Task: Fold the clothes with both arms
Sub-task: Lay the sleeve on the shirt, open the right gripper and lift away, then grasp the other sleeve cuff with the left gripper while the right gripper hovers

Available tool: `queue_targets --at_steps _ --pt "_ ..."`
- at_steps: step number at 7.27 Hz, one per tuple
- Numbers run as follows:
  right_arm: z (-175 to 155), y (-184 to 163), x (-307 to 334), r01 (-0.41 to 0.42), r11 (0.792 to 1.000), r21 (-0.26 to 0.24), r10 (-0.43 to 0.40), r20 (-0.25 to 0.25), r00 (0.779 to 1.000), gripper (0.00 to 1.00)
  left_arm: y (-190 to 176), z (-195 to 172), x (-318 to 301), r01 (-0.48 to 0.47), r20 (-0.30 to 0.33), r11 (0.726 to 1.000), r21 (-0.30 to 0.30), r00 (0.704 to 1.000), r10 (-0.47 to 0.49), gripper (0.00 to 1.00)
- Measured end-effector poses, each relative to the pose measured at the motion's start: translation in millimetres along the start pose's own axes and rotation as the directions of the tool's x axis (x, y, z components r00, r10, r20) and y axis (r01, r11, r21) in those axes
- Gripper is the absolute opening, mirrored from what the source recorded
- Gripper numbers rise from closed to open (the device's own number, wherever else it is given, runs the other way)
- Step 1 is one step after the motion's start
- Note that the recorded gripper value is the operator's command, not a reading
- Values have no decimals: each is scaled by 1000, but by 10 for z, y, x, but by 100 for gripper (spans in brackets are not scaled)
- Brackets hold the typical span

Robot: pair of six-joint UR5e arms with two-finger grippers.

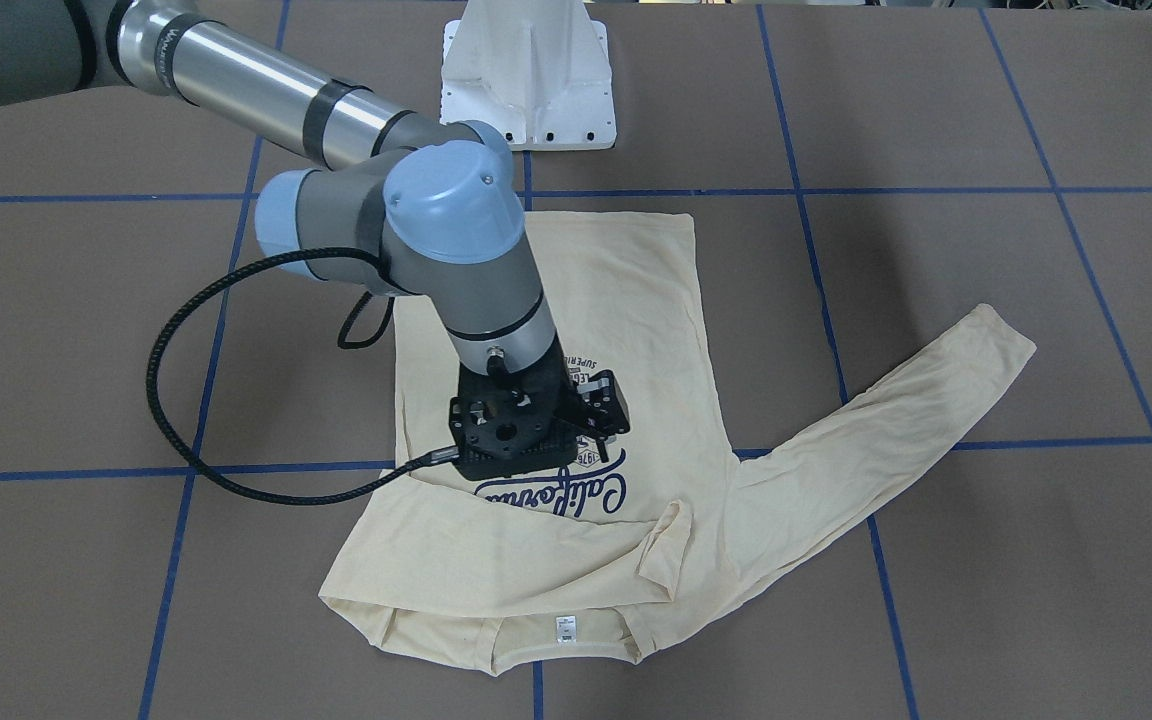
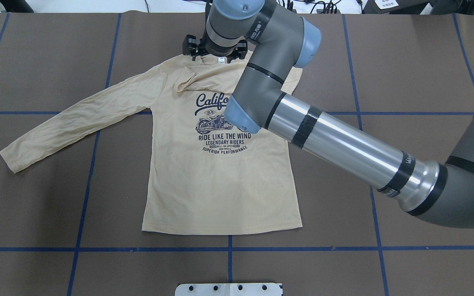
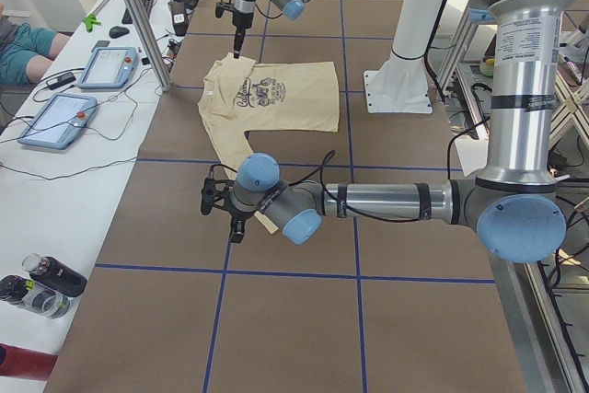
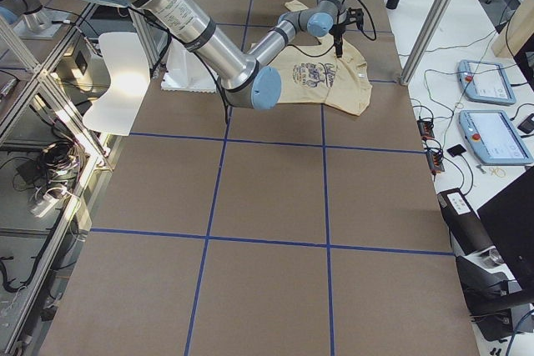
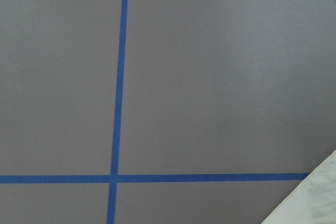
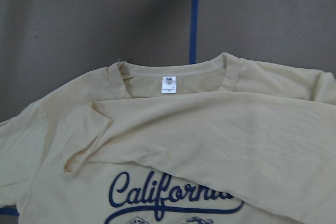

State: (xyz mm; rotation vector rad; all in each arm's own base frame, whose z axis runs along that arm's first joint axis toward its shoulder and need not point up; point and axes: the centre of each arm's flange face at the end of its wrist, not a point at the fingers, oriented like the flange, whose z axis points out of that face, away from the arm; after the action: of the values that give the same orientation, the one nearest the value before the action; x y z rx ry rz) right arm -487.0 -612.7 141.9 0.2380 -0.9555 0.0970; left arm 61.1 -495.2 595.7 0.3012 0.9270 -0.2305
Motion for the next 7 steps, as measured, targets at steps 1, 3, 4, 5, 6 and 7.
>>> queue_targets --at_steps 1,3,4,5,6,7 --pt "-98 76 356 -3 1000 -26 2 -31 1000 99 208 107 250 57 3 998 3 998 -57 100" --pt "-273 198 1016 25 997 -71 -32 -98 995 99 610 456 715 176 14 984 11 984 -177 100" --pt "-380 203 1267 28 995 -94 -38 -109 993 99 857 644 825 219 30 976 19 975 -219 100" --pt "-478 213 1445 24 993 -112 -36 -104 994 99 1080 791 840 237 55 971 28 970 -238 100" --pt "-537 230 1531 23 993 -119 -35 -99 994 99 1223 893 803 240 79 970 33 967 -242 100" --pt "-563 240 1561 23 992 -121 -35 -96 995 99 1305 974 723 240 104 970 35 965 -242 100"
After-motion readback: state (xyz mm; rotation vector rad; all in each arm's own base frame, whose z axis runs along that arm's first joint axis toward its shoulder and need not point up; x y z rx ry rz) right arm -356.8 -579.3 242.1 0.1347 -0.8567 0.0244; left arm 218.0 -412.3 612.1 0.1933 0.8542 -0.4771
